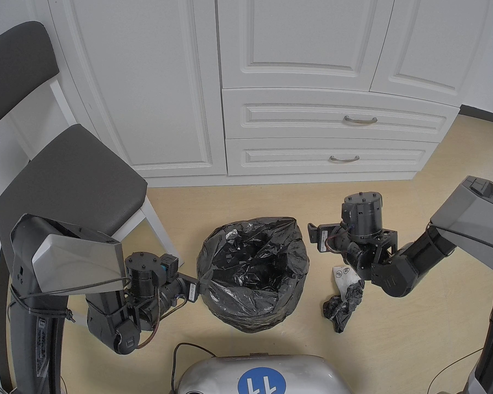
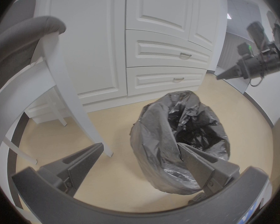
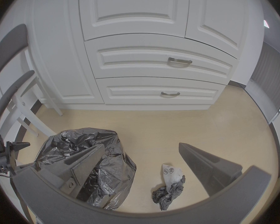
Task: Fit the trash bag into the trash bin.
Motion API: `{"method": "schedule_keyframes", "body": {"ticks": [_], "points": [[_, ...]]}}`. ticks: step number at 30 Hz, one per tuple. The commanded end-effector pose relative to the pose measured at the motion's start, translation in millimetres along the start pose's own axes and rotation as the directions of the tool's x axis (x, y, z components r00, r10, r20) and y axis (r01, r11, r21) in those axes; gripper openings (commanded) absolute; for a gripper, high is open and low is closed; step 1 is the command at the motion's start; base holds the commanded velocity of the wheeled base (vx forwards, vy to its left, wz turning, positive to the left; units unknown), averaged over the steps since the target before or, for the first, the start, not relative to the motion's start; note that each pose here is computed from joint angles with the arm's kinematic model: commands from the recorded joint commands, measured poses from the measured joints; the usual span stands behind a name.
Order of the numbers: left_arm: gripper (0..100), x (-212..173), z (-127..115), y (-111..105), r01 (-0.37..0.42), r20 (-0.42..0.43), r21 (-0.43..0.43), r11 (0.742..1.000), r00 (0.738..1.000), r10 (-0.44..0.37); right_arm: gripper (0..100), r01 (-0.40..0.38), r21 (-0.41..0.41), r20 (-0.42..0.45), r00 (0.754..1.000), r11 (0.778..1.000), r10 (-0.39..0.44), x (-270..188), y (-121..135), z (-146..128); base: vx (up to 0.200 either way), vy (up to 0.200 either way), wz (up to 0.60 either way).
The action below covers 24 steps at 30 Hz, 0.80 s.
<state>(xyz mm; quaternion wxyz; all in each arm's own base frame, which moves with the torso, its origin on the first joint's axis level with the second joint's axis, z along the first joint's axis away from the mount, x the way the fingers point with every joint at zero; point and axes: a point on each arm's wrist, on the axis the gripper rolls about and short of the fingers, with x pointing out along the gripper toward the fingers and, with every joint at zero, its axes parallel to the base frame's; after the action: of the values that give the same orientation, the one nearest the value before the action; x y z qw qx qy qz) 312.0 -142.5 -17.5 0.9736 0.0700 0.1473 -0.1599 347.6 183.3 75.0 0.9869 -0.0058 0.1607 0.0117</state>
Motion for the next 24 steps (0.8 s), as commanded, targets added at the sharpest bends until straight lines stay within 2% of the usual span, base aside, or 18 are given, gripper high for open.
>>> {"method": "schedule_keyframes", "body": {"ticks": [1,5,8,18,24], "points": [[100,11,-11,24,-0.039,-0.018,-0.025,0.999,0.999,0.039,100,0.0,-0.001,-0.03,1.0,1.0,0.0,-6,-11,-19,0.0,0.0,0.0],[100,15,-20,25,0.01,-0.037,-0.095,0.995,0.999,-0.014,100,0.005,0.022,-0.045,0.999,1.0,-0.004,-2,-17,-24,0.0,0.0,0.0],[100,19,-25,25,0.011,-0.045,-0.122,0.993,0.999,-0.016,100,0.001,0.053,-0.05,0.999,0.999,0.002,-1,-20,-25,0.0,0.0,0.0],[100,25,-45,18,0.023,-0.092,-0.118,0.993,0.995,-0.034,100,0.013,0.077,-0.048,0.999,0.997,-0.009,-1,-31,-21,0.0,0.0,0.0],[100,23,-33,18,0.027,-0.06,-0.125,0.992,0.998,-0.035,100,0.012,0.085,-0.032,0.999,0.996,-0.01,-3,-32,-15,0.0,0.0,0.0]]}}
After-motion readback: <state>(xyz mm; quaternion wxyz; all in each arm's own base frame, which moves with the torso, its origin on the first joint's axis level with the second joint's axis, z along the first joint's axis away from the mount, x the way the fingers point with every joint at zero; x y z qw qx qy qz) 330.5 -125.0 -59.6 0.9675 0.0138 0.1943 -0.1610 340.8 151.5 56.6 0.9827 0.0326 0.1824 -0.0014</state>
